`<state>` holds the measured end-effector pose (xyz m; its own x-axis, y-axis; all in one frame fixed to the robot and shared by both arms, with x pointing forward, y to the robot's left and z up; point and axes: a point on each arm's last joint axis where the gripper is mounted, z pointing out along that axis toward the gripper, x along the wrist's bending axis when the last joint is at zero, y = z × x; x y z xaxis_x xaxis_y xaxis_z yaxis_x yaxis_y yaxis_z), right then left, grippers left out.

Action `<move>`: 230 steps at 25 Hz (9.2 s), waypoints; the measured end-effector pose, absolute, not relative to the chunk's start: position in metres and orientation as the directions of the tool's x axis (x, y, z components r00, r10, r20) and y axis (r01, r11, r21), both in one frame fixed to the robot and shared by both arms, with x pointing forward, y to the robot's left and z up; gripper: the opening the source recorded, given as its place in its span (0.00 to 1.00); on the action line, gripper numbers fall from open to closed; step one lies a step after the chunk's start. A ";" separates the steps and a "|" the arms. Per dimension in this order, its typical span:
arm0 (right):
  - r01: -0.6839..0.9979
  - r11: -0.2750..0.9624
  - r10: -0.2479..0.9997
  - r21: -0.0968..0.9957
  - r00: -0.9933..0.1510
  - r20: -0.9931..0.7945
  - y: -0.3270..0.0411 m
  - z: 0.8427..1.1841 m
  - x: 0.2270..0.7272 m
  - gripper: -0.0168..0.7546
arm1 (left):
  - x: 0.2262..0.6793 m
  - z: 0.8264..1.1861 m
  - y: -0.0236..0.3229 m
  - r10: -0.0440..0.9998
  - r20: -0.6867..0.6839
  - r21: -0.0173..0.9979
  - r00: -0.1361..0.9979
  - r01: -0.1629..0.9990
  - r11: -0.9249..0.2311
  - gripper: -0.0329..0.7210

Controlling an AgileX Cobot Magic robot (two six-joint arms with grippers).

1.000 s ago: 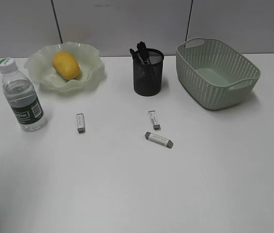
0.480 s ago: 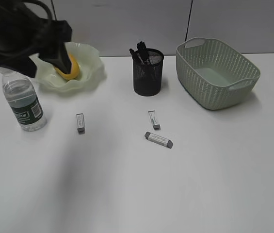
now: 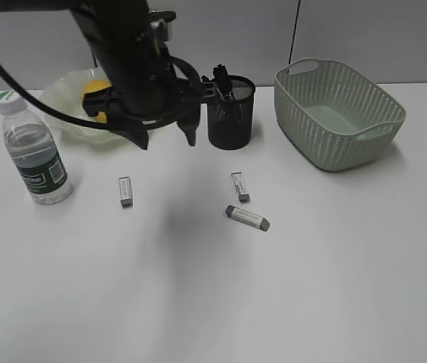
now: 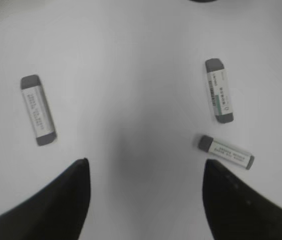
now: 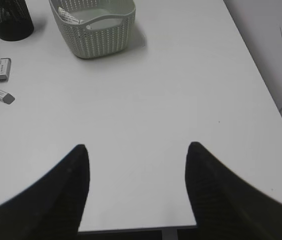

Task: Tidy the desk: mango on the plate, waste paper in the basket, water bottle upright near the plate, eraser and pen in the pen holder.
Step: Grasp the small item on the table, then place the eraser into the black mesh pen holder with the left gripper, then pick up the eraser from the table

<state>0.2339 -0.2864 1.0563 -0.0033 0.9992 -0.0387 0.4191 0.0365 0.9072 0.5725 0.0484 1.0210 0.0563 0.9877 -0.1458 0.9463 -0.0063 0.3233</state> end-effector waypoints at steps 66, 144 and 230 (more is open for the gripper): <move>0.419 0.037 0.999 0.907 -0.003 -0.039 -0.286 1.056 0.234 0.65 | 0.617 0.907 -0.065 0.996 -0.057 0.313 -0.070 0.946 0.084 0.24; 0.419 0.035 0.999 0.907 -0.003 -0.037 -0.286 1.056 0.234 0.65 | 0.674 1.150 0.178 0.987 0.089 0.605 0.133 0.780 -0.160 0.68; 0.419 0.035 0.999 0.907 -0.003 -0.037 -0.286 1.056 0.234 0.64 | 0.229 1.059 0.300 1.000 -0.029 0.900 -0.006 0.436 0.028 0.65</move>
<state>0.2339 -0.2864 1.0563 -0.0034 0.9993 -0.0374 0.4190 0.0353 0.9073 0.2289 0.3002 1.0589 -0.0058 0.9996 -0.0286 0.4356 0.0283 0.8997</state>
